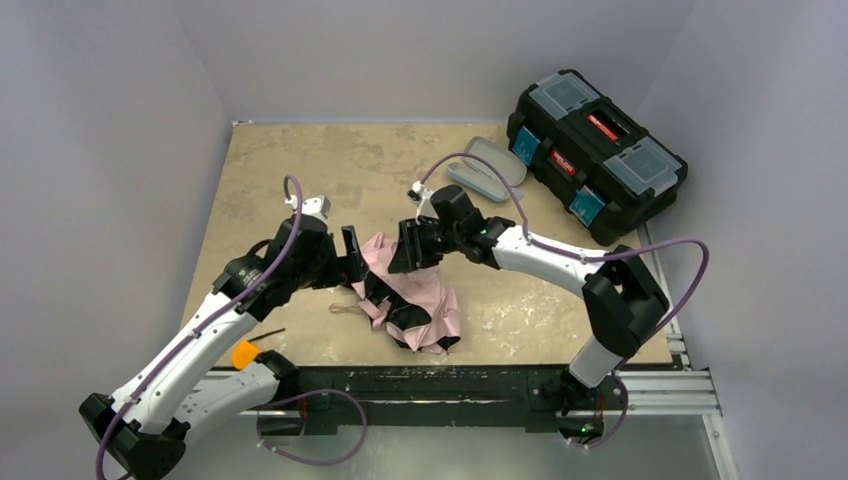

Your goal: Put away the umbrella

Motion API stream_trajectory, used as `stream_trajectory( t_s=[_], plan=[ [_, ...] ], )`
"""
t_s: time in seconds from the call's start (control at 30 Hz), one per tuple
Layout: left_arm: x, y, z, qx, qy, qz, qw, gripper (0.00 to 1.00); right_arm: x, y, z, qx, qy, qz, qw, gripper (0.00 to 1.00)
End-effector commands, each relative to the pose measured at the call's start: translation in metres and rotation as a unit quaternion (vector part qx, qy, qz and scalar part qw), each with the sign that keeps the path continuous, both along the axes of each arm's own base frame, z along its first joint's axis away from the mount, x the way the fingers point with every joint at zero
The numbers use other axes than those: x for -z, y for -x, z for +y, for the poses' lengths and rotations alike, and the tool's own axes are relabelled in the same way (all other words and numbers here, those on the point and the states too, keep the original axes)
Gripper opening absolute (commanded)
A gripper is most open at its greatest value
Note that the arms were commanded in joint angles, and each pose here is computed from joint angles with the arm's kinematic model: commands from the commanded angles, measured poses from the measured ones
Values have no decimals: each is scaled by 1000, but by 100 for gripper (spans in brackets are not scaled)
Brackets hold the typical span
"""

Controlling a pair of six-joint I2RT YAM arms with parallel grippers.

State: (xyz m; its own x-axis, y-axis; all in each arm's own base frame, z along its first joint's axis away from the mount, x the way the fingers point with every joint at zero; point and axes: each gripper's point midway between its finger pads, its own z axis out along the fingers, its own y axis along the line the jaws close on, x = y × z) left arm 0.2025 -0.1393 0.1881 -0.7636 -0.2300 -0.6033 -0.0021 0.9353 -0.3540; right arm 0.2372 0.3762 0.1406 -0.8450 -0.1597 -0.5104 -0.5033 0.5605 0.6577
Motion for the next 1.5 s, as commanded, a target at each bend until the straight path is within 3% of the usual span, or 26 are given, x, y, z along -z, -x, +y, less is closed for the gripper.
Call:
stream_trajectory(
  t_s=[0.0, 0.33, 0.47, 0.63, 0.7, 0.8, 1.07, 1.2, 1.27, 1.47],
  plan=[
    [-4, -2, 3, -8, 2, -15, 1000, 92, -25, -10, 13, -11, -31, -26, 999, 39],
    [-4, -1, 3, -5, 4, -17, 1000, 91, -16, -14, 26, -18, -34, -8, 999, 25],
    [-9, -1, -4, 7, 26, -29, 999, 91, -17, -14, 27, -24, -37, -8, 999, 0],
    [-27, -2, -20, 19, 87, -49, 995, 91, -55, -1, 32, -67, -94, -37, 993, 0],
    [-33, -5, -19, -7, 114, -47, 992, 100, -70, 3, 32, -79, -119, -55, 988, 0],
    [-42, -10, -25, -31, 175, -49, 983, 100, -79, 10, 32, -94, -141, -63, 983, 0],
    [-72, -20, -46, -49, 341, -75, 936, 82, -99, 22, 33, -111, -200, -70, 971, 0],
    [-73, -23, -46, -72, 384, -74, 917, 76, -103, 25, 33, -116, -215, -71, 967, 0],
    [-69, -25, -43, -94, 405, -73, 907, 68, -104, 26, 33, -118, -220, -72, 966, 0],
    [-52, -32, -36, -149, 459, -64, 873, 65, -109, 26, 35, -119, -236, -74, 962, 0]
  ],
)
